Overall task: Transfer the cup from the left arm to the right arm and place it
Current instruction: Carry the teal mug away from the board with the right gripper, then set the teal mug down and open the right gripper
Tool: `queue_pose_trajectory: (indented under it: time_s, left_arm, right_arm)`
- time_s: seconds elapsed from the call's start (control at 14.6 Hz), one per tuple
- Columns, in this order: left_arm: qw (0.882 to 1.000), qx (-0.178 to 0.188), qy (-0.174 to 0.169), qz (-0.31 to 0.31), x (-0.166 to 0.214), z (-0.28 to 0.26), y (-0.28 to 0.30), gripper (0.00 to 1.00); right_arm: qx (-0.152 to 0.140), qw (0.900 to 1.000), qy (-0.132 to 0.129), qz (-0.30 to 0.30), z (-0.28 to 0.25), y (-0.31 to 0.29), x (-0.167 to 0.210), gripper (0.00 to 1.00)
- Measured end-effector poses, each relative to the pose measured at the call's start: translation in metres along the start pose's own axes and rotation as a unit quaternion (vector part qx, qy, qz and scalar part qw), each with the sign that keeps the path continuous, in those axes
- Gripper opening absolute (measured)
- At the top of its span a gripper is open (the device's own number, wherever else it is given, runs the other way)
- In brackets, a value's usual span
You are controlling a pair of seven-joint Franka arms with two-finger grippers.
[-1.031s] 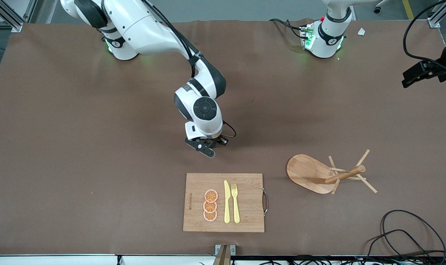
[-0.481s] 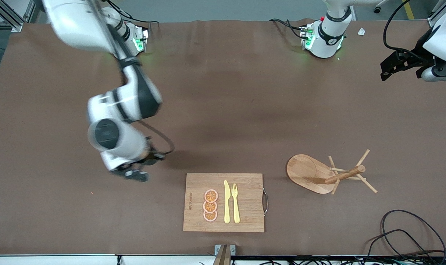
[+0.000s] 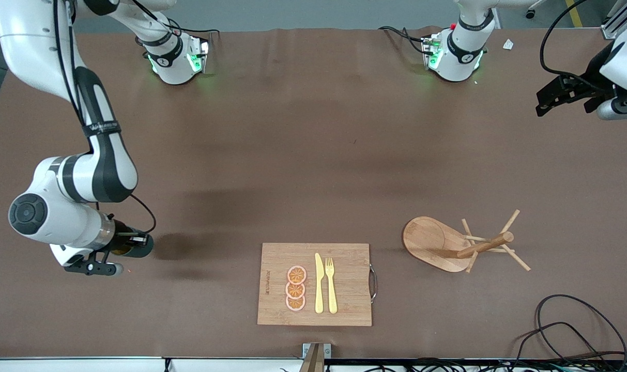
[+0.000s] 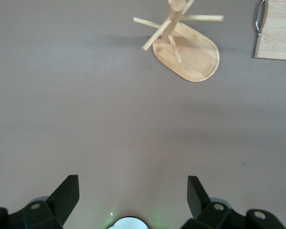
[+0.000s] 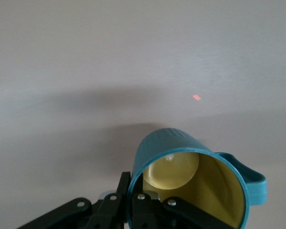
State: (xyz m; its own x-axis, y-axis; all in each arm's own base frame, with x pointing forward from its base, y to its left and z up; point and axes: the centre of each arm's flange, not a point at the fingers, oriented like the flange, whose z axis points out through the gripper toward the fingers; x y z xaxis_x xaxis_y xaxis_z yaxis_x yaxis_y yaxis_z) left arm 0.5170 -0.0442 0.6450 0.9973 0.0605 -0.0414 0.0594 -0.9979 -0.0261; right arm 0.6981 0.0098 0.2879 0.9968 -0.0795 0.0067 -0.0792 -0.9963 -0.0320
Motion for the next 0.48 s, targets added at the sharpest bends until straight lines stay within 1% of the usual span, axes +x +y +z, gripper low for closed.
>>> queue_pose_trajectory:
  time_s: [0.14, 0.34, 0.41, 0.48]
  left_arm:
    - [1.0, 0.0, 0.0, 0.008, 0.006, 0.004, -0.004, 1.0]
    - [1.0, 0.0, 0.003, 0.012, 0.006, 0.002, 0.0, 1.0]
    - [1.0, 0.0, 0.005, 0.012, 0.006, 0.0, -0.001, 1.0]
    - [1.0, 0.0, 0.006, 0.012, 0.006, -0.001, -0.001, 1.0]
  right_arm:
    - [-0.001, 1.0, 0.013, -0.009, 0.031, 0.027, -0.009, 0.04]
    - [-0.002, 1.0, 0.014, -0.018, 0.044, 0.042, -0.016, 0.04]
    - [-0.001, 1.0, 0.014, -0.019, 0.043, 0.041, -0.016, 0.1]
    - [-0.001, 1.0, 0.015, -0.02, 0.042, 0.039, -0.015, 0.18]
